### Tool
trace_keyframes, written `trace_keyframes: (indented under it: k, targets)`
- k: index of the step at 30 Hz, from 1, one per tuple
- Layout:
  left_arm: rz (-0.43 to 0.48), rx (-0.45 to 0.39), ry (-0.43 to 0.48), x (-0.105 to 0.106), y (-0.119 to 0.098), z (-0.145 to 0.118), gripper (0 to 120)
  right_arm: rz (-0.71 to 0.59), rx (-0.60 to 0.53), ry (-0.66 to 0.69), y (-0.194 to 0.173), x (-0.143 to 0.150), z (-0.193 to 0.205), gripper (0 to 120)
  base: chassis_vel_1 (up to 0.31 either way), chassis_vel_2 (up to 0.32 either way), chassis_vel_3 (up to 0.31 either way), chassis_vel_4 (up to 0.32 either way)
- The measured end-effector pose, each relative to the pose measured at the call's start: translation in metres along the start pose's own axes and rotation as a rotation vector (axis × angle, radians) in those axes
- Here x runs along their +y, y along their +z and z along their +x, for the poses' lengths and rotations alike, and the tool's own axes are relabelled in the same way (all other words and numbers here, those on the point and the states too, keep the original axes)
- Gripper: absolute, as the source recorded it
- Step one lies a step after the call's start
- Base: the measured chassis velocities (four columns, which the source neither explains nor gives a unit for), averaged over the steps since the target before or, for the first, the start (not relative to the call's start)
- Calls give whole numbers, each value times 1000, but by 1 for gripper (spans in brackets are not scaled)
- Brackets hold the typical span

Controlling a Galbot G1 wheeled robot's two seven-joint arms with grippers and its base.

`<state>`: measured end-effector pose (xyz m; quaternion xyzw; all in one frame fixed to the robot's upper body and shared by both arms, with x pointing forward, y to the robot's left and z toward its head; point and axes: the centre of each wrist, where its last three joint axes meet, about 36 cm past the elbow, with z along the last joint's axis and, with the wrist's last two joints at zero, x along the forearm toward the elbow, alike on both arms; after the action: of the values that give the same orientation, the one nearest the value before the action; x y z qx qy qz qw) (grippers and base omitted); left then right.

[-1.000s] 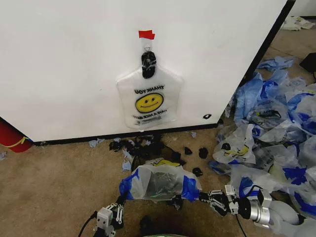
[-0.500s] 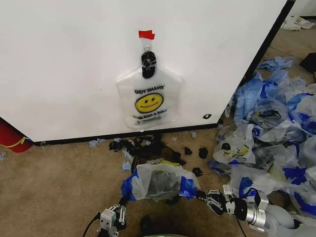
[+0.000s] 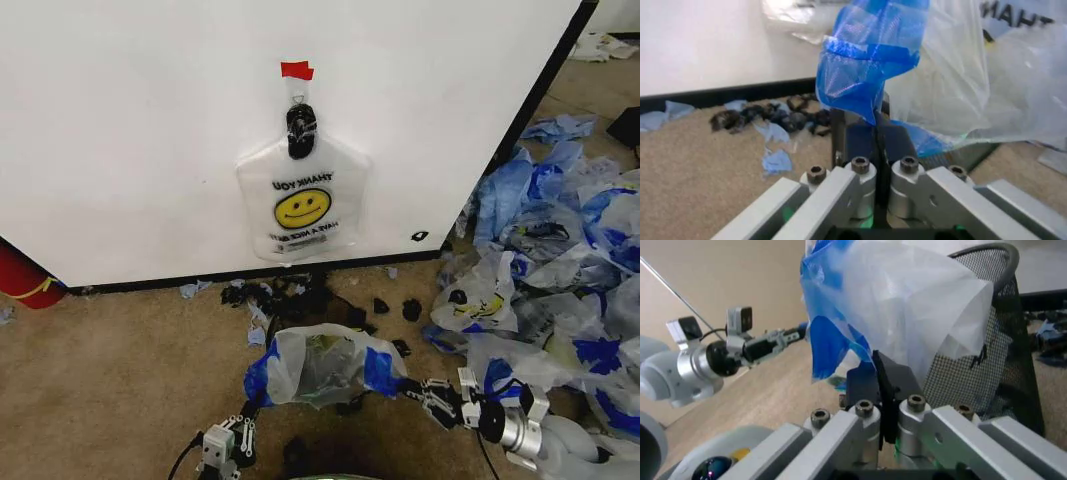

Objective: Pick up the garbage bag from the wall and place it over the trash bin.

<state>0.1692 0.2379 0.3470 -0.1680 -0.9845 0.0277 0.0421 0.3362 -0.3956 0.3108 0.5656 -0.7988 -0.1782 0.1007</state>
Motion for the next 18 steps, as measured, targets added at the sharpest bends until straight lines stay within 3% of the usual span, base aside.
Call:
trace_keyframes:
  k: [10,18]
  targets:
    - [-51,-13,-41,8,-8,-11,0,10,16,-5,-2,-2,3,0,0,0,0,0]
    - [-109,22,-40,13,-1,-4,0,21,47,-8,0,-4,9,0,0,0,0,0]
